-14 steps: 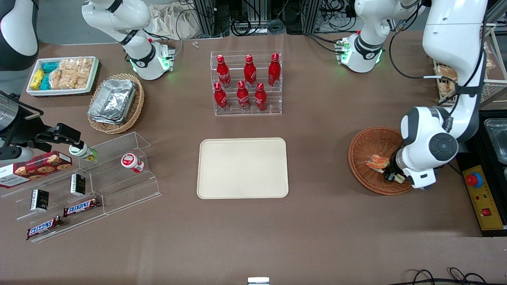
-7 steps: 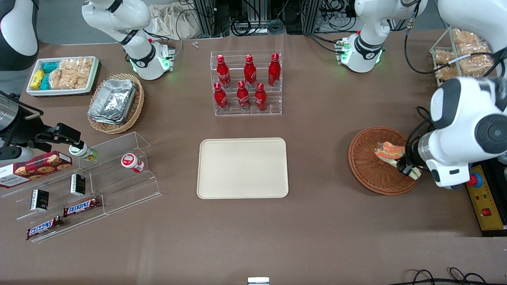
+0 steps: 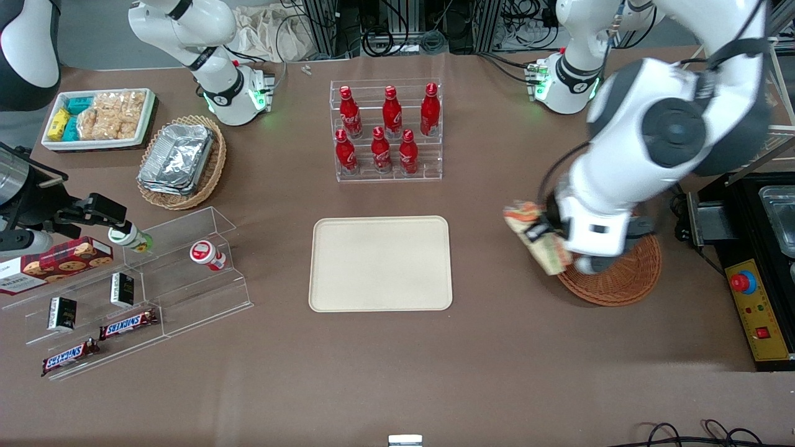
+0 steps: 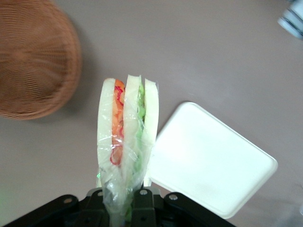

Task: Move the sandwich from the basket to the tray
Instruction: 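Lift the sandwich out of the basket and carry it toward the tray, then lower the sandwich onto the cream tray with the left gripper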

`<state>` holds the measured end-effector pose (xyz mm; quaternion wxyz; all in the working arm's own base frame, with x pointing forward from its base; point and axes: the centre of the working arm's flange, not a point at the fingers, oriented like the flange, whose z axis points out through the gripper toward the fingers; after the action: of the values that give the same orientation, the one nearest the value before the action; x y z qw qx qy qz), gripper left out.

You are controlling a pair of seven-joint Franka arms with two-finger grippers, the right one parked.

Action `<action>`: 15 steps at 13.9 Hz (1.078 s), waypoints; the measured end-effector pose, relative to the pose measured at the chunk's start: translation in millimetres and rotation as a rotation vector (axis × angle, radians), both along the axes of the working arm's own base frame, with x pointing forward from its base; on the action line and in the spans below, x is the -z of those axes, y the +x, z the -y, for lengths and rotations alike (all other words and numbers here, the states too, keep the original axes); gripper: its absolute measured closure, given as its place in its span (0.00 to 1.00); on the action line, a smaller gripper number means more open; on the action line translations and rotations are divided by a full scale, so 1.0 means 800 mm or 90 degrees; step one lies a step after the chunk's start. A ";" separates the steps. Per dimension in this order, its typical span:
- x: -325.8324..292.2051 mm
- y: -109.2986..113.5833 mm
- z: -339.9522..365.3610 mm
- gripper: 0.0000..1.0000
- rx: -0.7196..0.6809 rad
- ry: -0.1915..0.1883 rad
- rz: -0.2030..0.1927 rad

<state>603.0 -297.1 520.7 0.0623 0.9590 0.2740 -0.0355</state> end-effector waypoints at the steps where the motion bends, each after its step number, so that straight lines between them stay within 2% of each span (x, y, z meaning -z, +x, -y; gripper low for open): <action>1: 0.025 -0.002 0.034 0.84 0.031 -0.006 0.013; 3: 0.098 -0.013 0.104 0.84 0.099 0.019 0.033; 5: 0.183 -0.026 0.158 0.84 0.147 0.026 0.021; 8: 0.277 -0.038 0.192 0.84 0.185 0.017 -0.008; 12: 0.337 -0.046 0.198 0.84 0.236 0.028 -0.032; 15: 0.363 -0.048 0.199 0.84 0.253 0.040 -0.035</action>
<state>564.5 -455.9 230.2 0.0167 0.9944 0.0819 -0.0646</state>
